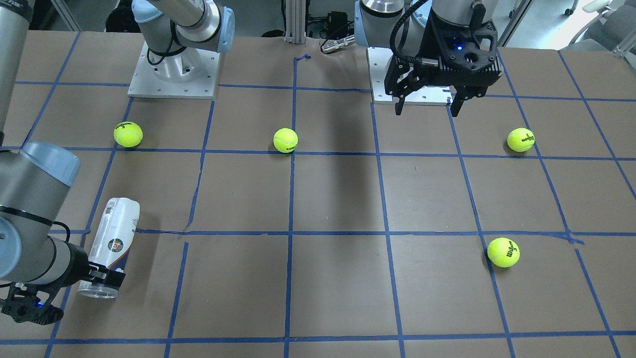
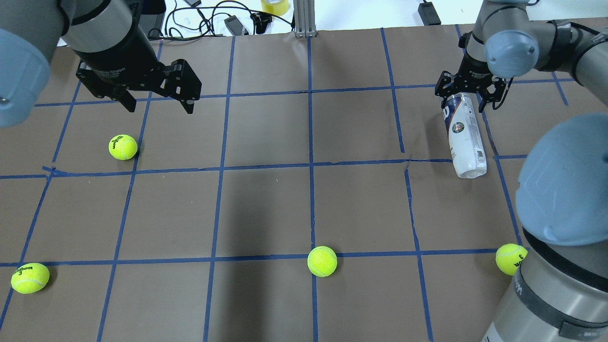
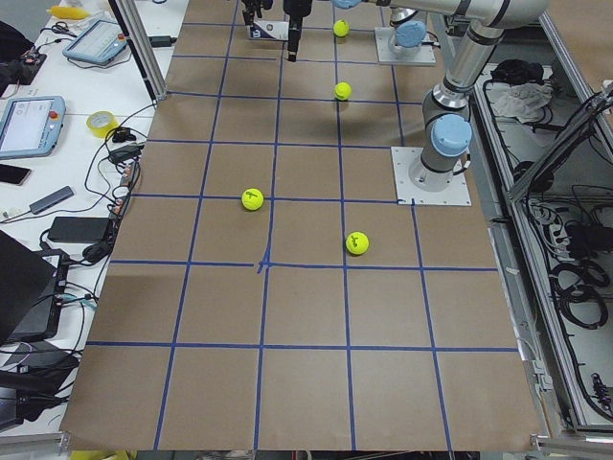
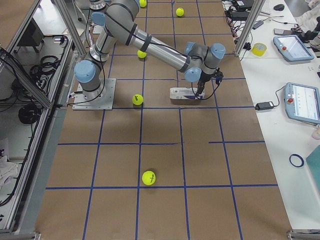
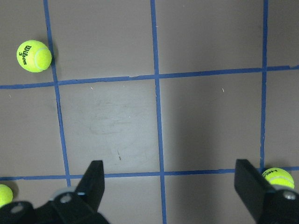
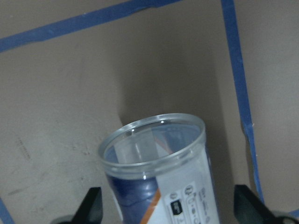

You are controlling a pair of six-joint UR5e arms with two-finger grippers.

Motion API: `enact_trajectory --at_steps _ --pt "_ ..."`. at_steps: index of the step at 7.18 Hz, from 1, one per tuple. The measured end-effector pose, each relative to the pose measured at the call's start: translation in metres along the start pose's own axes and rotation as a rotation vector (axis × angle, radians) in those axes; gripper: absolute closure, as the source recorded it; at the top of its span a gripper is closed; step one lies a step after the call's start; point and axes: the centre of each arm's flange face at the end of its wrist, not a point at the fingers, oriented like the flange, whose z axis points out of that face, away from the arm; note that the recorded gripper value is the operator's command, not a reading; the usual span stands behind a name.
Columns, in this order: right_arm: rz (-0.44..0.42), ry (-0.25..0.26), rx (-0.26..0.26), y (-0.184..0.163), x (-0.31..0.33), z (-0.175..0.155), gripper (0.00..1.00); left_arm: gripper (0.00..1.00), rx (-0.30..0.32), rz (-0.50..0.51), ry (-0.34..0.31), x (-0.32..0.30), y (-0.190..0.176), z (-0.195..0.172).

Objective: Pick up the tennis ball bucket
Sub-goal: 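Lower the right gripper onto the upright tennis ball can and grasp it, then lift the can with the right gripper and carry it toward the table center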

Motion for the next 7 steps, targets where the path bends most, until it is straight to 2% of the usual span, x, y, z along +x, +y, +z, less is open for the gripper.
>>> enact_trajectory --at_steps 2,3,4,5,7 --pt "-0.007 -0.001 0.017 -0.010 0.009 0.019 0.00 0.00 0.000 -0.001 0.000 -0.001 0.000 0.000" --pt "-0.010 -0.006 0.042 -0.014 0.009 0.021 0.00 0.00 0.000 -0.001 0.000 -0.001 0.000 0.000" --pt "-0.010 -0.010 0.061 -0.017 0.009 0.023 0.12 0.00 0.000 -0.002 0.000 -0.001 0.000 0.000" --pt "-0.010 -0.012 0.069 -0.019 0.009 0.025 0.32 0.00 0.000 -0.002 -0.001 -0.001 0.000 0.000" --pt "-0.018 -0.014 0.064 -0.017 0.008 0.027 0.46 0.00 0.000 -0.001 -0.001 -0.001 0.000 0.000"
